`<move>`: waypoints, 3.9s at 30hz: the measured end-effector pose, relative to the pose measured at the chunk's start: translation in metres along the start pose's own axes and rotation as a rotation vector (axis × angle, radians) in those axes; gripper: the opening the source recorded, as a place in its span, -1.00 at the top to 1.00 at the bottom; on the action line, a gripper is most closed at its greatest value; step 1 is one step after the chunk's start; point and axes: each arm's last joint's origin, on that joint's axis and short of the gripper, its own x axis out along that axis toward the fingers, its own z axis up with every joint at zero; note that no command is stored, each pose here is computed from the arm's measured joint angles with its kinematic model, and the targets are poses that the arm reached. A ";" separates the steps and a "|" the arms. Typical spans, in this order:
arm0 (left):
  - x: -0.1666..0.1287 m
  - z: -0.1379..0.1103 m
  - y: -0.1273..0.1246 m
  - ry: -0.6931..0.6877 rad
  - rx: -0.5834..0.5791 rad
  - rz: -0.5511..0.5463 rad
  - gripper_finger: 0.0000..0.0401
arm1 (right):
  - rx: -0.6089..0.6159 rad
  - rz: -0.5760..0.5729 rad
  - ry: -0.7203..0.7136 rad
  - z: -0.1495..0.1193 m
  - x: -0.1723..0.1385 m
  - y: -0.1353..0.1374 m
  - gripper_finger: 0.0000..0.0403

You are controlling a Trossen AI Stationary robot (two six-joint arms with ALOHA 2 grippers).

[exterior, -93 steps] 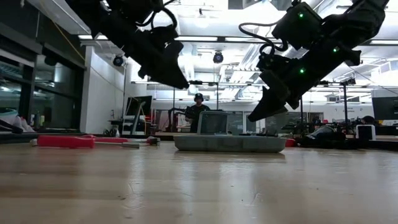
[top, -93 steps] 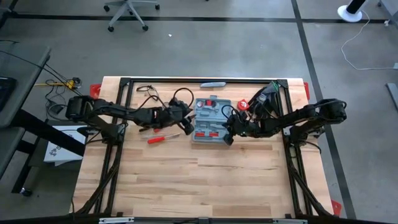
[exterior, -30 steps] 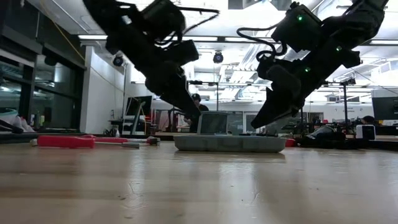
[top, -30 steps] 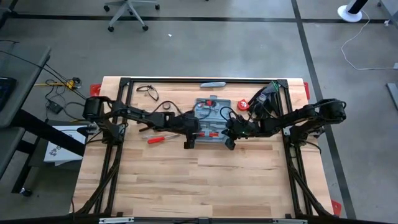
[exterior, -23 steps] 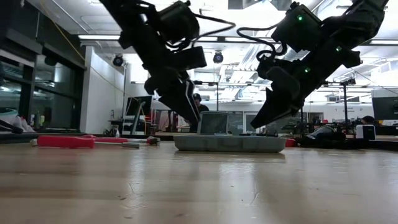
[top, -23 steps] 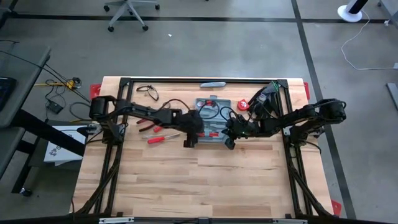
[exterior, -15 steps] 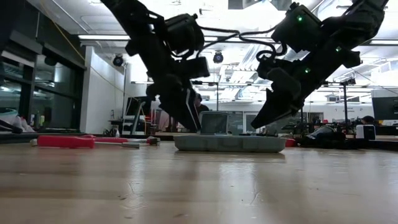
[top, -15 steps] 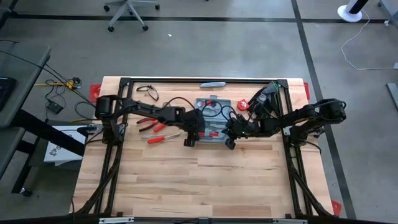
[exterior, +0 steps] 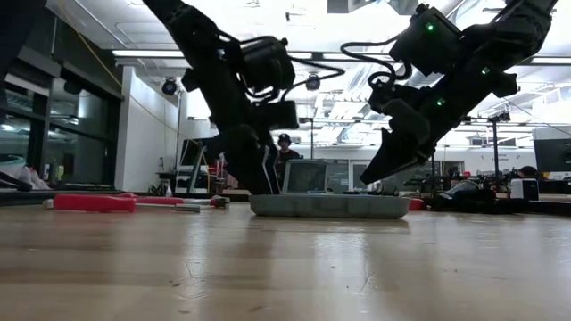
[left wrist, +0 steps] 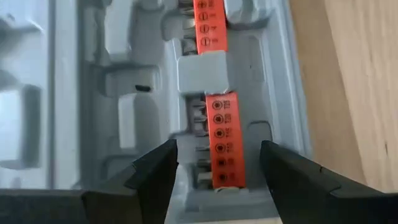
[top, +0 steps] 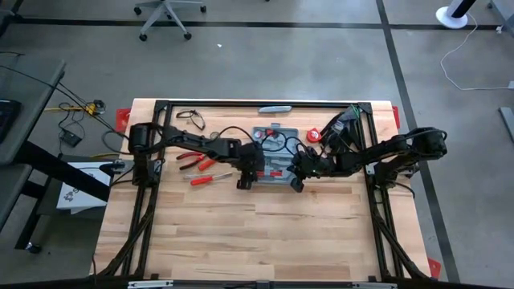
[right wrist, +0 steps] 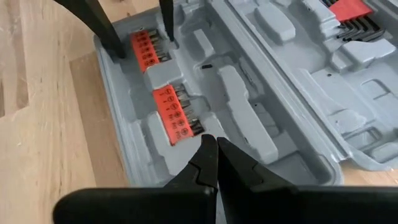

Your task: Prefit tool cases

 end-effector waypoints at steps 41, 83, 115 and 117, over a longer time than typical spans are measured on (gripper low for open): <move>-0.012 0.000 0.002 0.012 -0.097 0.070 0.58 | -0.008 -0.015 0.029 -0.024 0.036 0.011 1.00; -0.025 -0.056 0.008 0.292 -0.107 0.119 0.59 | -0.015 -0.021 0.031 -0.025 0.036 0.011 1.00; -0.056 -0.004 -0.015 -0.172 -0.001 0.165 0.11 | -0.014 -0.021 0.028 -0.025 0.037 0.011 1.00; -0.052 -0.001 -0.016 -0.202 0.011 0.143 0.11 | -0.014 -0.021 0.027 -0.025 0.037 0.011 1.00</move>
